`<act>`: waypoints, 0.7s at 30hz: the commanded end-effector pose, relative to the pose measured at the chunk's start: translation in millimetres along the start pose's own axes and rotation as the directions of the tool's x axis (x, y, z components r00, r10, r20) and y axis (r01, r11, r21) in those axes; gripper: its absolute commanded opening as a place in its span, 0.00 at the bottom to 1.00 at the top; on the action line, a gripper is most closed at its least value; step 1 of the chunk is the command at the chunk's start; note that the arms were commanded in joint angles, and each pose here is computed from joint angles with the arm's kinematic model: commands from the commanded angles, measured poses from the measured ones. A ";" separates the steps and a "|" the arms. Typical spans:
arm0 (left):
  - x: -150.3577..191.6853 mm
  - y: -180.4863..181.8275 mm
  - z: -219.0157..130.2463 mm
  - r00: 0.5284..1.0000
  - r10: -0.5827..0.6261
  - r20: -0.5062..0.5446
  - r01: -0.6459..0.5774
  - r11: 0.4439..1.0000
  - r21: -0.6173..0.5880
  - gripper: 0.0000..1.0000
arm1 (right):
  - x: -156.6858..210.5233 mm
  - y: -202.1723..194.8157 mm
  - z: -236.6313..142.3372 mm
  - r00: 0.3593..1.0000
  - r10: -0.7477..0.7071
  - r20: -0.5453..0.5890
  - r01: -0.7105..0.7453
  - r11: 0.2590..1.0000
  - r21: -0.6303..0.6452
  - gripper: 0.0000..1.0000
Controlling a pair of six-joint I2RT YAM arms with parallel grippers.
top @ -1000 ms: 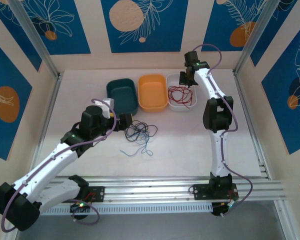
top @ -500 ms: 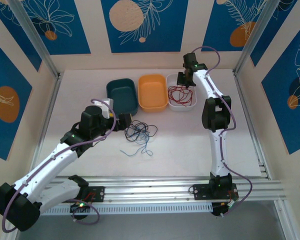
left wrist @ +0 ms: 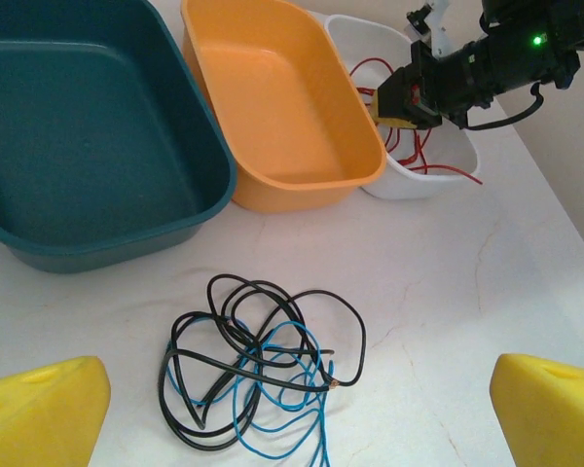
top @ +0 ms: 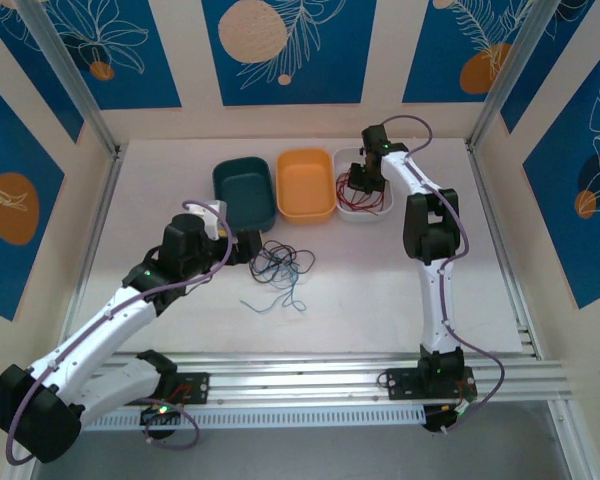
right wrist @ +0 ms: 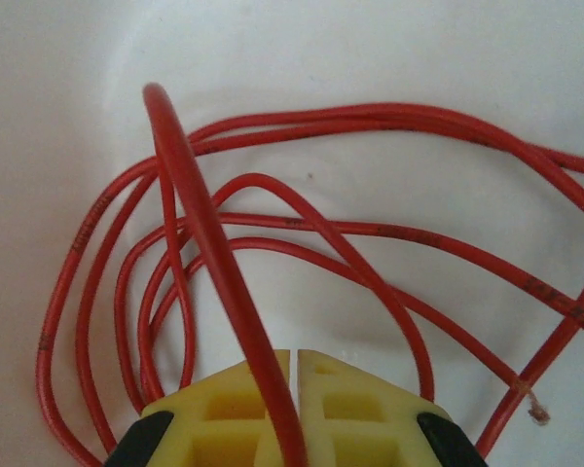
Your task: Untangle the cables
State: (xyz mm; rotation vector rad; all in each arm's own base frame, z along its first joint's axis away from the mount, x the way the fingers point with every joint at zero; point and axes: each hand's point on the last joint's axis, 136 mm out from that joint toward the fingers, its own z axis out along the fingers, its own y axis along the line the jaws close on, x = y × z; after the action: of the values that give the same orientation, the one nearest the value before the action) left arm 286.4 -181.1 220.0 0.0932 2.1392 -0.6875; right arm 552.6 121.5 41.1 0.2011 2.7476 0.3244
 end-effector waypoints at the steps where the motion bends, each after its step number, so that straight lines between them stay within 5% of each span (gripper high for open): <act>1: -3.9 -1.0 -0.5 1.000 -0.009 0.020 0.009 1.000 0.022 1.00 | -20.7 15.4 -45.8 0.996 -0.004 0.092 0.009 0.999 -0.050 0.12; 4: -3.9 -1.0 0.0 1.000 -0.013 0.019 0.013 1.000 0.025 1.00 | -24.8 16.6 -61.5 0.993 -0.015 0.115 0.021 0.998 -0.051 0.32; 10: -3.8 -1.0 -0.1 1.000 -0.019 0.023 0.018 0.999 0.030 1.00 | -28.2 17.2 -99.0 0.986 -0.030 0.162 0.036 0.999 -0.035 0.48; 21: -1.7 1.3 1.6 0.999 -0.035 0.019 0.035 0.999 0.028 1.00 | 35.3 3.9 -152.5 0.999 0.004 0.046 -0.006 0.999 0.036 0.50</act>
State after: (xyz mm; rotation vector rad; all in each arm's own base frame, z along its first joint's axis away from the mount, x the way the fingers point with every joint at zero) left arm 287.9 -182.4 220.3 0.0841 2.1252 -0.7141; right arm 499.1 105.6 167.1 0.1921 2.6290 0.3033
